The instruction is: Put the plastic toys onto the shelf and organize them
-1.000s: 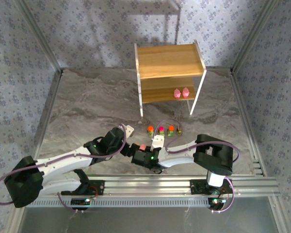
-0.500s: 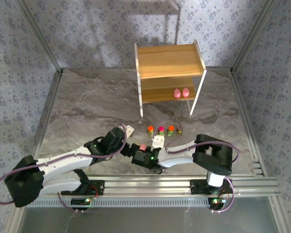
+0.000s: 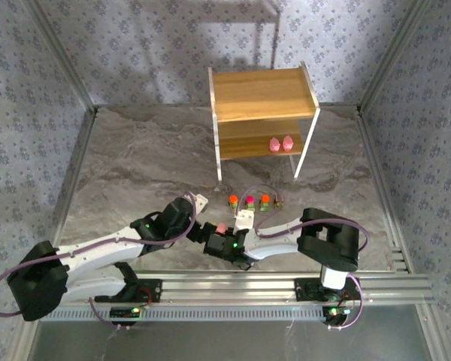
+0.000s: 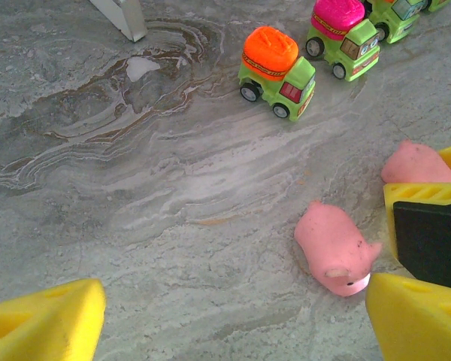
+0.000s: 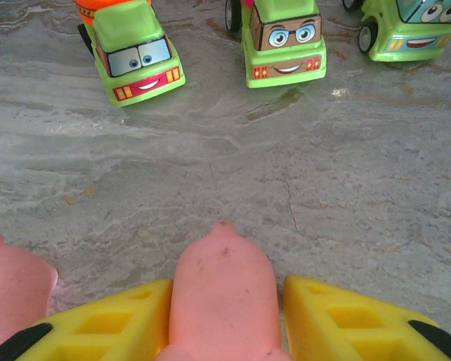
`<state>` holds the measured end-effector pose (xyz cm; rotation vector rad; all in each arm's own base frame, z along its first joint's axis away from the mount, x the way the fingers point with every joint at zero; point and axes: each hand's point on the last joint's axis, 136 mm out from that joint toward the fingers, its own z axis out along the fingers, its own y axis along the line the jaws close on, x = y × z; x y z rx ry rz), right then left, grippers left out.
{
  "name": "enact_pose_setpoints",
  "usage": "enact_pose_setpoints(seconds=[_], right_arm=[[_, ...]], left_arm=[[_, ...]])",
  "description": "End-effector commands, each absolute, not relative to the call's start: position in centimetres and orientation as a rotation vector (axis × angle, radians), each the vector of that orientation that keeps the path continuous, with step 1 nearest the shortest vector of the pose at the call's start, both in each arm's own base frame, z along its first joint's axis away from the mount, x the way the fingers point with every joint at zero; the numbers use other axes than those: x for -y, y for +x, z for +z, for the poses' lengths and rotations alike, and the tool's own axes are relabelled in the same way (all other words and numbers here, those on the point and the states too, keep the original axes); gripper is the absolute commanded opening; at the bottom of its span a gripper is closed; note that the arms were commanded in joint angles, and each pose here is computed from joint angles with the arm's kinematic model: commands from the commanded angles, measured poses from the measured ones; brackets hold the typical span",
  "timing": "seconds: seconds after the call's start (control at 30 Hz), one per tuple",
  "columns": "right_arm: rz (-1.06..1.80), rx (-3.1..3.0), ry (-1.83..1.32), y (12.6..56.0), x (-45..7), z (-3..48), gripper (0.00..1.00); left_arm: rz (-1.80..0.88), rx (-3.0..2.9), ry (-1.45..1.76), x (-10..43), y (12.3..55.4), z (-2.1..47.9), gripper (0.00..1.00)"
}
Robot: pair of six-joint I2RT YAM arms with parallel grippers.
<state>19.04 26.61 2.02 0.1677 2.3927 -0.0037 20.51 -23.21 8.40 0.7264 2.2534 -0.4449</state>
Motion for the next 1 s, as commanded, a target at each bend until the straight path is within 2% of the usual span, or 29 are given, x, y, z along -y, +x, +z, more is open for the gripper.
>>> enact_pose_setpoints(seconds=[0.0, 0.97], right_arm=[[-0.039, -2.375, 0.145, 19.50, -26.72, 2.05, 0.42], [-0.030, -2.356, 0.130, 19.67, -26.87, 2.64, 0.35]], left_arm=[[-0.478, -2.198, 0.710, 24.40, 21.41, 10.46, 0.89], [-0.473, -2.195, 0.717, 24.51, 21.50, 10.45, 0.89]])
